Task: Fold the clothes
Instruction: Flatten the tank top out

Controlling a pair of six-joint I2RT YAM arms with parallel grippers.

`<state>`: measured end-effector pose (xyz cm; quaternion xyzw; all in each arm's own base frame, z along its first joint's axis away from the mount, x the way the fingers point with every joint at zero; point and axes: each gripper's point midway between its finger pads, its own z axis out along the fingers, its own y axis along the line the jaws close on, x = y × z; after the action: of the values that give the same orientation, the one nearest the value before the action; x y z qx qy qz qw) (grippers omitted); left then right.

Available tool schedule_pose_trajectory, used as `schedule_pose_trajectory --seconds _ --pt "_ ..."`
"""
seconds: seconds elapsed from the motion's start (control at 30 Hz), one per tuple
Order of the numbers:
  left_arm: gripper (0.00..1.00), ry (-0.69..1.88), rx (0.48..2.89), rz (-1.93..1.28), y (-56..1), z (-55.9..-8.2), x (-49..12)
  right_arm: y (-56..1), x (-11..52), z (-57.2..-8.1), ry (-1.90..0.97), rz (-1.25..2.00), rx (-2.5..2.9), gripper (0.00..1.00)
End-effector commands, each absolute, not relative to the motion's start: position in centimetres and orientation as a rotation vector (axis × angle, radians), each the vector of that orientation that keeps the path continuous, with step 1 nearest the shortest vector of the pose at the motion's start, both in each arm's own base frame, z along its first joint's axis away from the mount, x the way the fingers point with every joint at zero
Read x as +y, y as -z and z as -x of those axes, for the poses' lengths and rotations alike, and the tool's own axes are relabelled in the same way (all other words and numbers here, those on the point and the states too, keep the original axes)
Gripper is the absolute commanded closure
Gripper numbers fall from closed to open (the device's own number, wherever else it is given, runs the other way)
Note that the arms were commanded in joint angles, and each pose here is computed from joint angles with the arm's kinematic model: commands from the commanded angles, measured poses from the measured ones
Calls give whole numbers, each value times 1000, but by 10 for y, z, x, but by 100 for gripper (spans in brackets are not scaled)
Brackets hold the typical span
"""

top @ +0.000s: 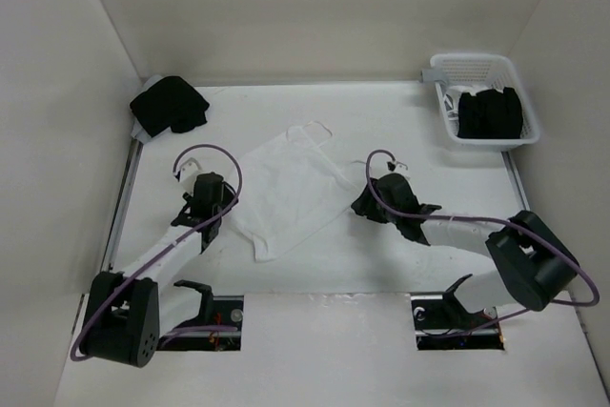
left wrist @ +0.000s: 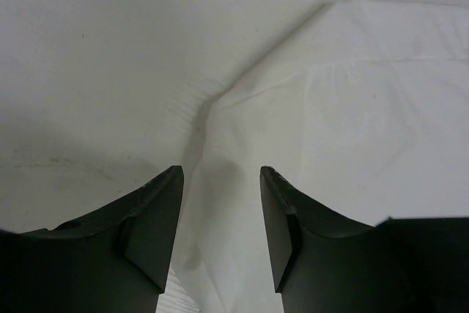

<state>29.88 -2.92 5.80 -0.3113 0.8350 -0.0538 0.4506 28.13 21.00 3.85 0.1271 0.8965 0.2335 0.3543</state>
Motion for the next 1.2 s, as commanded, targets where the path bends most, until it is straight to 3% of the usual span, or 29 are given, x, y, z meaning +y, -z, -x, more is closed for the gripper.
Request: schedule_pose_trajectory --seconds 0.0,0.1,0.2,0.3,0.47,0.6,0.7,0.83,0.93,1.07,1.17 --pt "55 108 2074 807 -49 -309 -26 -56 231 -324 -705 -407 2204 52" --pt "59 135 2059 808 -49 -317 -32 -44 233 -340 -718 -472 2213 60" --pt "88 145 2068 813 -47 -322 -33 -48 227 -364 -724 -541 2169 88" --pt "96 173 2080 820 -46 -311 -32 -74 207 -395 -679 -559 2091 98" --pt "93 291 2156 835 -40 -273 -51 -94 174 -436 -554 -533 2083 99" --pt "74 393 2170 851 -45 -238 -63 -99 157 -462 -535 -536 2074 97" --pt "68 425 2126 855 -62 -229 -62 -101 147 -480 -518 -553 2060 94" --pt "62 438 2103 832 -78 -233 -65 -96 149 -483 -516 -535 2116 60" --pt "63 463 2101 777 -82 -249 -81 -97 158 -460 -530 -521 2096 54" --pt "66 461 2142 636 -86 -264 -117 -104 167 -419 -533 -516 2048 54" --pt "67 316 2106 522 -95 -275 -125 -96 181 -387 -569 -476 2079 76"
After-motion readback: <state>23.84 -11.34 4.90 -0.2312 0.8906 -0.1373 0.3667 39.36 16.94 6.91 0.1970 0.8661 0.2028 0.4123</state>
